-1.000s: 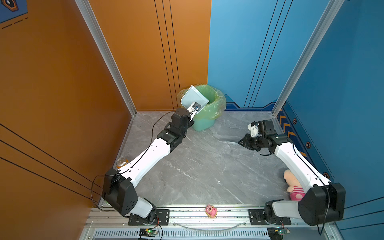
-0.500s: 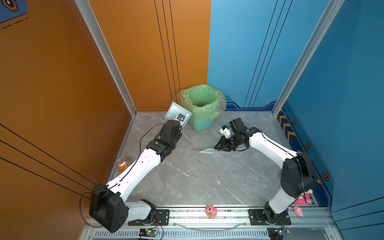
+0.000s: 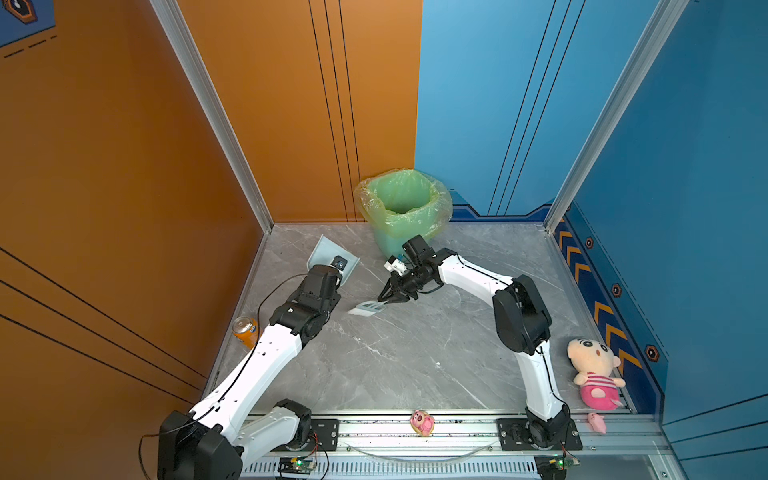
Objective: Sweep away the paper scraps from the table
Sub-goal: 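Lower the dustpan and brush together onto the table near the orange can, then open both grippers to release the dustpan and brush on the table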
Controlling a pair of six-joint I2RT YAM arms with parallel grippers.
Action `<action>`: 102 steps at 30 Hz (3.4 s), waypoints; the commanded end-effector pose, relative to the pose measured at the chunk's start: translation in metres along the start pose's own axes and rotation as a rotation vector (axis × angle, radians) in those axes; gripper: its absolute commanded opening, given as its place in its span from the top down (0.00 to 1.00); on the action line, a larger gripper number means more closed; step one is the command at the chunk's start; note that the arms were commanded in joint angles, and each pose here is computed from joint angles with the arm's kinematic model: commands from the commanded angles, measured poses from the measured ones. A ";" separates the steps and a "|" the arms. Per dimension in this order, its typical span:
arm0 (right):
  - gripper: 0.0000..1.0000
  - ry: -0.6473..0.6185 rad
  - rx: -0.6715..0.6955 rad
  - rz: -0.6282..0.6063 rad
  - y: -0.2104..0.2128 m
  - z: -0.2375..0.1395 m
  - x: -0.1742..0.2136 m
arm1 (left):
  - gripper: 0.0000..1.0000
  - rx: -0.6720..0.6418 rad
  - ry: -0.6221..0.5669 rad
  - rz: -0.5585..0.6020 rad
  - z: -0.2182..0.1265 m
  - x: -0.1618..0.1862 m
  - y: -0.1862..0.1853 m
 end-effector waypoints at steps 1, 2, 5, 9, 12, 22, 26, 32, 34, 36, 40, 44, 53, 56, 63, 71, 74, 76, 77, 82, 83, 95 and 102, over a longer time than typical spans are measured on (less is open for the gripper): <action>1.00 0.048 -0.093 -0.006 0.022 0.010 -0.002 | 1.00 -0.002 0.033 -0.059 0.003 0.012 0.010; 1.00 0.060 -0.100 0.000 0.023 0.014 -0.002 | 1.00 0.034 0.043 -0.031 0.005 0.015 0.008; 1.00 0.085 -0.115 0.006 0.025 0.025 -0.001 | 1.00 0.029 0.087 0.021 0.012 0.022 0.007; 1.00 0.104 -0.124 0.012 0.024 0.035 0.001 | 1.00 0.076 0.085 -0.044 0.022 0.024 0.008; 1.00 0.102 -0.134 0.017 0.024 0.036 -0.001 | 1.00 0.116 0.074 -0.101 0.031 0.027 0.009; 1.00 0.149 -0.153 0.038 0.024 0.061 0.006 | 1.00 0.165 0.164 -0.091 0.068 0.041 0.003; 1.00 0.163 -0.170 0.053 0.022 0.067 0.006 | 1.00 0.193 0.178 -0.058 0.076 0.043 -0.003; 1.00 0.168 -0.194 0.091 0.017 0.074 0.002 | 1.00 0.205 0.196 0.016 0.090 0.051 -0.011; 1.00 0.166 -0.205 0.107 0.014 0.076 -0.001 | 1.00 0.212 0.216 0.031 0.095 0.054 -0.014; 1.00 0.161 -0.210 0.123 0.012 0.078 -0.004 | 1.00 0.219 0.231 0.043 0.101 0.057 -0.017; 0.97 0.153 -0.216 0.156 0.005 0.082 -0.008 | 1.00 0.225 0.249 0.063 0.107 0.060 -0.020; 0.93 0.155 -0.213 0.185 -0.002 0.087 -0.010 | 1.00 0.223 0.270 0.078 0.111 0.063 -0.020; 0.85 0.136 -0.203 0.237 -0.018 0.093 -0.017 | 1.00 0.233 0.304 0.083 0.118 0.067 -0.025; 0.84 0.130 -0.202 0.255 -0.022 0.096 -0.019 | 1.00 0.237 0.318 0.087 0.121 0.070 -0.027; 0.82 0.100 -0.212 0.310 -0.040 0.093 -0.031 | 1.00 0.239 0.349 0.106 0.128 0.074 -0.030; 0.75 0.068 -0.240 0.341 -0.050 0.095 -0.042 | 0.99 0.247 0.369 0.116 0.134 0.076 -0.033; 0.70 0.060 -0.252 0.349 -0.051 0.096 -0.045 | 0.93 0.241 0.366 0.112 0.134 0.076 -0.033; 0.70 0.054 -0.257 0.357 -0.053 0.097 -0.047 | 0.86 0.233 0.357 0.107 0.134 0.075 -0.032; 0.68 0.053 -0.256 0.361 -0.054 0.098 -0.047 | 0.80 0.235 0.351 0.104 0.134 0.075 -0.032; 0.59 0.042 -0.260 0.366 -0.057 0.096 -0.050 | 0.62 0.236 0.326 0.086 0.132 0.072 -0.032; 0.59 0.042 -0.260 0.364 -0.056 0.096 -0.050 | 0.60 0.230 0.323 0.086 0.131 0.071 -0.031; 0.58 0.029 -0.261 0.341 -0.054 0.085 -0.046 | 0.43 0.195 0.289 0.051 0.125 0.063 -0.024; 0.58 0.038 -0.019 0.169 -0.056 0.055 -0.028 | 0.31 0.186 0.211 -0.020 0.111 0.045 -0.015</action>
Point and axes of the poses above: each gripper's point midway between its finger pads, its own z axis out along the fingers, its own y axis along the line the jaws close on, x = y × z, the point moved 6 cm from there along -z, back along the fingers, and after that the axes turned 5 degrees about -z, right-handed, at the moved point
